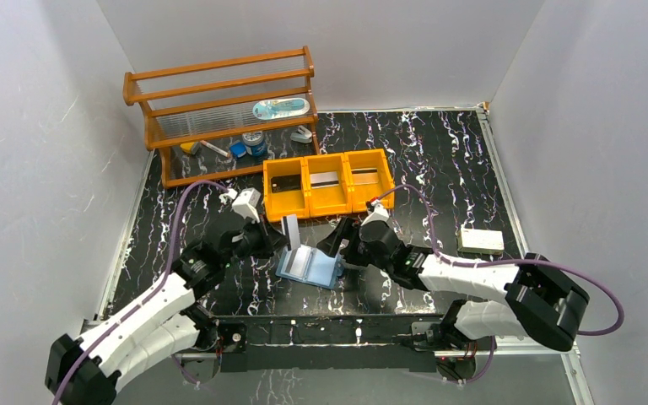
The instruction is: Take the credit cards out of the card holder
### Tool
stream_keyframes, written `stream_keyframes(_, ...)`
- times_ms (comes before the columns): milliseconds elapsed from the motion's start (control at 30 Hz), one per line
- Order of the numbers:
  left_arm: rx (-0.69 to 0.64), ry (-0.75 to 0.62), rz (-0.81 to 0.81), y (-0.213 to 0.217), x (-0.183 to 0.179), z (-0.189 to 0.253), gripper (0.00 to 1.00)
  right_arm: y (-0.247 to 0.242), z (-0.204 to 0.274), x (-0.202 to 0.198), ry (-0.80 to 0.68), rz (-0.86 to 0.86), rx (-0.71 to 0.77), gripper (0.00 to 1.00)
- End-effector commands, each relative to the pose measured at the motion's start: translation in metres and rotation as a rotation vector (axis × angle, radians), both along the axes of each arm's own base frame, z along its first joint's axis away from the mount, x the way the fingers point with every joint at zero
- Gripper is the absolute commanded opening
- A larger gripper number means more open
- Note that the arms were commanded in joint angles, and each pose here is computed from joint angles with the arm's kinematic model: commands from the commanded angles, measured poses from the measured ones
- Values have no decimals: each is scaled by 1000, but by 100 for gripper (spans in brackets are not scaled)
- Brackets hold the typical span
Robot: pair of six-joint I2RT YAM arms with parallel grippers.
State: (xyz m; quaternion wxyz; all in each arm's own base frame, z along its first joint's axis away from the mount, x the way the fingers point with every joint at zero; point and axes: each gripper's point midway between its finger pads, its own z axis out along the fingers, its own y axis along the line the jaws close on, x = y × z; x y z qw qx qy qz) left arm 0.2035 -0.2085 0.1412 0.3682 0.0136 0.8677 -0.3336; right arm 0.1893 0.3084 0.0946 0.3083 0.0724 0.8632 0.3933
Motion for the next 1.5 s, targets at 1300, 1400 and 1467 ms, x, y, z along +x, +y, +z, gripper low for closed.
stream_keyframes(1300,-676,86,-427,-79,-57,61,0,-1,101,-16,-200,458,353,48)
stream_keyframes(1400,-678,89,-409,-81,-51,62,0,0,106,-20,-198,474,368,42)
stream_keyframes(1467,-676,89,-419,-84,-50,64,0,1,108,-22,-196,487,379,41)
